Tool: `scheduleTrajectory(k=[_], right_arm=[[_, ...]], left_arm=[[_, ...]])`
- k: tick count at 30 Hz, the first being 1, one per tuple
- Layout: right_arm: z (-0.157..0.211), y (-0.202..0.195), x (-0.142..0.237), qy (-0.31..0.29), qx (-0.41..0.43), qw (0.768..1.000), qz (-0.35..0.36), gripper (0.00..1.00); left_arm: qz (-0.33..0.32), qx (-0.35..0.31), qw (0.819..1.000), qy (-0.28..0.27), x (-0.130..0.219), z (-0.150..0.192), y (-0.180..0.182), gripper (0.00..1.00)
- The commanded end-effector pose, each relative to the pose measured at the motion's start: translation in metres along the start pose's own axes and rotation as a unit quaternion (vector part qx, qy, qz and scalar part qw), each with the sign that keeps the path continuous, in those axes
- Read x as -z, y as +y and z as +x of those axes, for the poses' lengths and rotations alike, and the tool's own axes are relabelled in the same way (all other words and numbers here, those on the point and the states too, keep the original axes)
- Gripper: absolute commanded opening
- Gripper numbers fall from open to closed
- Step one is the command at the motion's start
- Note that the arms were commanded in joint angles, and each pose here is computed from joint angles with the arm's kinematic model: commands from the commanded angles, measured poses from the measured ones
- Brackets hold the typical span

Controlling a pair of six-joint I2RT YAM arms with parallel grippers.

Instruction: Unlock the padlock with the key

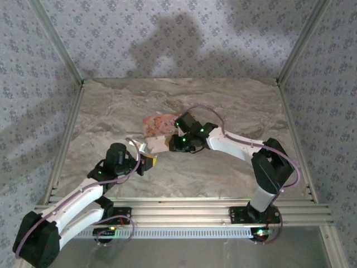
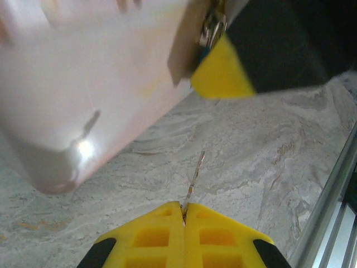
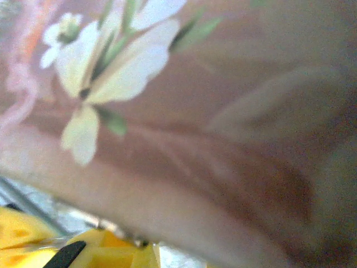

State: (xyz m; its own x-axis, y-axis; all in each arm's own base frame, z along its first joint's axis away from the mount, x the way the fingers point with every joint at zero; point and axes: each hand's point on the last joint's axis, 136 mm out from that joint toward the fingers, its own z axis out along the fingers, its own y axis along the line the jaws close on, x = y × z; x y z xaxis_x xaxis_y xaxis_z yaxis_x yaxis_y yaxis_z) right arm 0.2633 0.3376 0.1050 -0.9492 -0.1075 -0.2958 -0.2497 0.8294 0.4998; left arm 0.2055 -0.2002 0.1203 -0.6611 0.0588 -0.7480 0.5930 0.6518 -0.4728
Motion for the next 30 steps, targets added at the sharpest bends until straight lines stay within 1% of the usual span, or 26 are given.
scheduleTrajectory(k=[1, 2, 6, 11, 12, 15, 16, 18, 22, 30], right_arm=[[0.001, -0.015, -0.017, -0.030, 0.036, 0.998, 0.034, 0.00], [0.004, -0.018, -0.022, -0.031, 0.056, 0.997, 0.039, 0.00], [0.014, -0.032, -0.041, -0.034, 0.076, 0.994, 0.067, 0.00], [0.016, -0.033, -0.046, -0.049, 0.104, 0.988, 0.101, 0.00], [0.014, -0.035, -0.044, -0.057, 0.104, 0.986, 0.117, 0.07], [0.010, -0.040, -0.037, -0.086, 0.098, 0.977, 0.167, 0.31], [0.009, -0.041, -0.034, -0.097, 0.101, 0.973, 0.183, 0.37], [0.007, -0.042, -0.029, -0.118, 0.093, 0.966, 0.209, 0.43], [0.003, -0.044, -0.025, -0.149, 0.080, 0.957, 0.237, 0.44], [-0.001, -0.043, -0.038, -0.154, 0.068, 0.955, 0.242, 0.43]], left_arm=[[-0.016, 0.001, 1.000, -0.007, 0.005, 0.001, 0.002, 0.00], [-0.020, 0.006, 1.000, -0.009, 0.006, 0.003, 0.004, 0.00], [-0.027, 0.022, 0.999, -0.017, 0.009, 0.010, 0.007, 0.00], [-0.035, 0.024, 0.999, -0.019, 0.011, 0.013, 0.009, 0.00], [-0.037, 0.022, 0.999, -0.018, 0.012, 0.012, 0.009, 0.00], [-0.041, 0.019, 0.999, -0.016, 0.013, 0.012, 0.009, 0.00], [-0.041, 0.019, 0.999, -0.016, 0.013, 0.013, 0.009, 0.00], [-0.041, 0.019, 0.999, -0.015, 0.014, 0.013, 0.009, 0.00], [-0.039, 0.018, 0.999, -0.015, 0.014, 0.014, 0.008, 0.00], [-0.039, 0.016, 0.999, -0.013, 0.014, 0.015, 0.008, 0.00]])
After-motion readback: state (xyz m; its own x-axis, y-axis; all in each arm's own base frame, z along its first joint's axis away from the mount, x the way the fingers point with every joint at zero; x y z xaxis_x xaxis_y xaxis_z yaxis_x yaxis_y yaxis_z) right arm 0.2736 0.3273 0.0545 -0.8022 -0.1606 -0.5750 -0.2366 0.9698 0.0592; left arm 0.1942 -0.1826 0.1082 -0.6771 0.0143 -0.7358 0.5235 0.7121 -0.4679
